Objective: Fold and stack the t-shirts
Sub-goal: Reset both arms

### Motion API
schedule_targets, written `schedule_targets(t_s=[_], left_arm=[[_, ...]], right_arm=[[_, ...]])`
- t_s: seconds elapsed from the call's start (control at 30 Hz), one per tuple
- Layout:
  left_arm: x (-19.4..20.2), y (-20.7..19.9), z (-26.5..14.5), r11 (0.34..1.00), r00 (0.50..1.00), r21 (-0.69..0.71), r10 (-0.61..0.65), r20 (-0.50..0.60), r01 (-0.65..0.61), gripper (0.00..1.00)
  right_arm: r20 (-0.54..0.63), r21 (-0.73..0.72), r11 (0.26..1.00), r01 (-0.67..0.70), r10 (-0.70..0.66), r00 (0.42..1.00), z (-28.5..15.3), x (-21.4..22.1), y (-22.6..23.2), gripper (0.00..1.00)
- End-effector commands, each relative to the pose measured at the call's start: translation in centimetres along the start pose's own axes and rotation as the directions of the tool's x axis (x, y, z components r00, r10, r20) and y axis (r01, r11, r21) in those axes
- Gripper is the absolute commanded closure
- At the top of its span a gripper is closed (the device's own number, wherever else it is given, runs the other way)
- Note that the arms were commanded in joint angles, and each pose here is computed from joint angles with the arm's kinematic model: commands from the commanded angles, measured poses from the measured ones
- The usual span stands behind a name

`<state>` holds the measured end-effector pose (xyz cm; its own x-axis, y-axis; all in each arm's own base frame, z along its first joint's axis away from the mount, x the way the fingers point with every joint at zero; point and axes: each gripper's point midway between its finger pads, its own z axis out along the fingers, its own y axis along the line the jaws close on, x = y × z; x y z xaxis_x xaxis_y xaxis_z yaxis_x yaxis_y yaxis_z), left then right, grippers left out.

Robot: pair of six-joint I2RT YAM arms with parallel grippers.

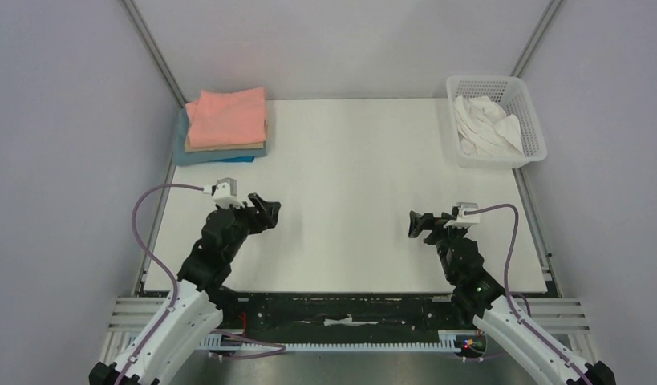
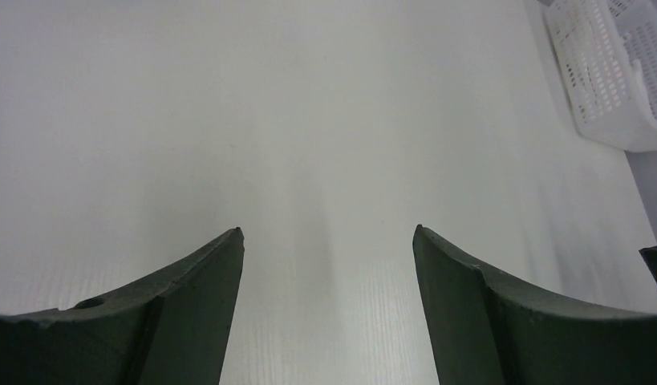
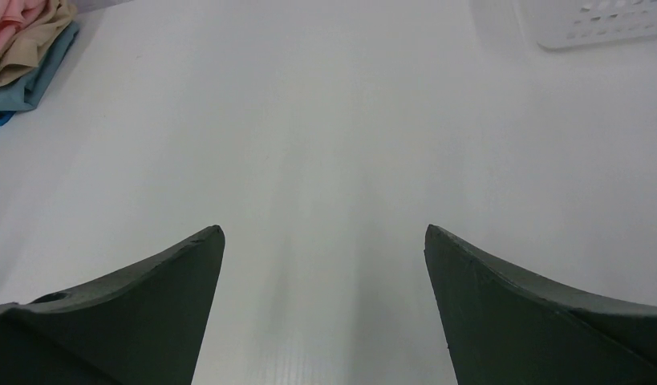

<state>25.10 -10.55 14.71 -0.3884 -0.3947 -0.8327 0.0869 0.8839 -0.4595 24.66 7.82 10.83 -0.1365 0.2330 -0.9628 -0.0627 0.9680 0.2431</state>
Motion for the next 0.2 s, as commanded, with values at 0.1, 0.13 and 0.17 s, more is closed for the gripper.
schedule_targets(t_s=[0.1,0.13,0.17], left_arm=[[-1.50,-0.09,-0.13,0.998,0.996,-0.018,-0.058,0.063,0.059,0.17],[-1.48,-0.13,-0.09,0.998,0.997,-0.018,-0.058,0.060,0.059,0.17],[-1.45,-0.18,-0.07,0.998,0.997,-0.015,-0.057,0.058,0.058,0.17]], right_arm=[[0.015,-0.026,1.000,0.014,-0.014,1.000,0.20,0.12,0.33,0.02],[0.017,-0.023,1.000,0.012,-0.012,1.000,0.21,0.11,0.27,0.02],[0.020,-0.022,1.000,0.007,-0.007,1.000,0.22,0.03,0.28,0.02]])
